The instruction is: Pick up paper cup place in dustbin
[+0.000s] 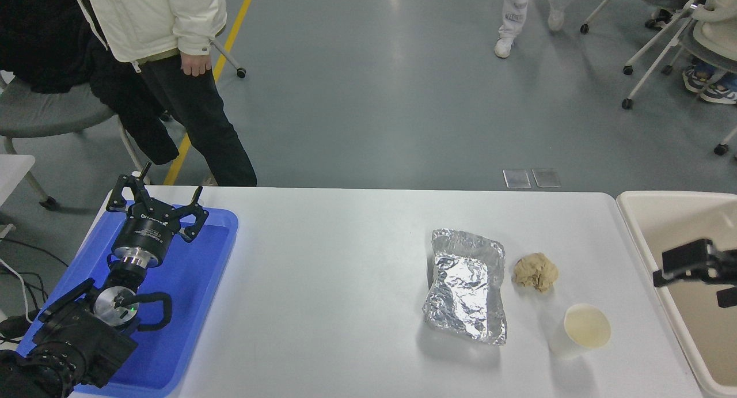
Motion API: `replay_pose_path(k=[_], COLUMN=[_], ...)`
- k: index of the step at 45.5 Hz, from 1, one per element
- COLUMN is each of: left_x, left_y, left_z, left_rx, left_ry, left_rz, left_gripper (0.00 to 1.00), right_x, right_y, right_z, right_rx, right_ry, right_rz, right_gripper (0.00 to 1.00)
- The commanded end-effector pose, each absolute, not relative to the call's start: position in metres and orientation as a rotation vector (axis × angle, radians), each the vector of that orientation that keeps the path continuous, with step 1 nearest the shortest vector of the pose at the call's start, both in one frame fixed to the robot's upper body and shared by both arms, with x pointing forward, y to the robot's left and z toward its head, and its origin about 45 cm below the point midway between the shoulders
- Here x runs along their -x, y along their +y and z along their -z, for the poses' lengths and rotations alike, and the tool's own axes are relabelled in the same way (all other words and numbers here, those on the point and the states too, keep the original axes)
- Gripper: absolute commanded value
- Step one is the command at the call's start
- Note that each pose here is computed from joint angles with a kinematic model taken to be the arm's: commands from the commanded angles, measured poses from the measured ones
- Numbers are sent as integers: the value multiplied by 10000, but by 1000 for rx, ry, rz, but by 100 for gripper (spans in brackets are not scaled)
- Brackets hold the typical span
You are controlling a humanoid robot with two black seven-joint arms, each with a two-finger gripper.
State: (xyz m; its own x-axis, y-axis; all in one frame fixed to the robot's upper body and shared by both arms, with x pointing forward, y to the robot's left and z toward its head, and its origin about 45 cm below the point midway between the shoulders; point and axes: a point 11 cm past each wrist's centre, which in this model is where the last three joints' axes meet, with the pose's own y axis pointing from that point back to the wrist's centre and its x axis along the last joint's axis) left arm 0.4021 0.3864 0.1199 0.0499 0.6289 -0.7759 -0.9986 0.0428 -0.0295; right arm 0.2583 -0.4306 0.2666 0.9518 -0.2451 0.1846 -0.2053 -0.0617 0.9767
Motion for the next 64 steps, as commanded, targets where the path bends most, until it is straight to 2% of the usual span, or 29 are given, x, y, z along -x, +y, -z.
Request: replay_pose_path(k=[1,13,23,44,53,59,62,64], left_x=[-4021,-4021,-4021,-4021,-4021,-4021,-4021,-4021], left_y=[3862,3862,3862,3864,3871,3864,3864,3870], left_z=[-1198,-1198,-1198,-1199,-1202,-1199,-1199,-1201], left_rx=[695,695,695,696,696,696,696,695], left_ry=[683,683,683,682,681,682,682,682], left_rz=[-1404,-1404,-1404,-1405,-1406,-1405,-1405,-1405], left_gripper=[100,100,100,100,100,100,100,100], right_x=[-2496,-2430,-2492,-2700,-2653,-2577,-2565,-2555], right_y=[-4243,-4054,-3943,-4114,-4070,-4121,-4085,-4055], right_z=[-2108,-1698,-1408,-1114,-997,-908,-861,-843], right_rx=[-1630,-1666,-1667,-1578,-1577,-1563,-1566,-1570], right_ry=[-331,-313,-320,-315,-284,-284,-269,-254], right_rz=[4,6,-45,-116,-117,-111,-113,-110], right_gripper=[95,95,95,92,90,84,70,52])
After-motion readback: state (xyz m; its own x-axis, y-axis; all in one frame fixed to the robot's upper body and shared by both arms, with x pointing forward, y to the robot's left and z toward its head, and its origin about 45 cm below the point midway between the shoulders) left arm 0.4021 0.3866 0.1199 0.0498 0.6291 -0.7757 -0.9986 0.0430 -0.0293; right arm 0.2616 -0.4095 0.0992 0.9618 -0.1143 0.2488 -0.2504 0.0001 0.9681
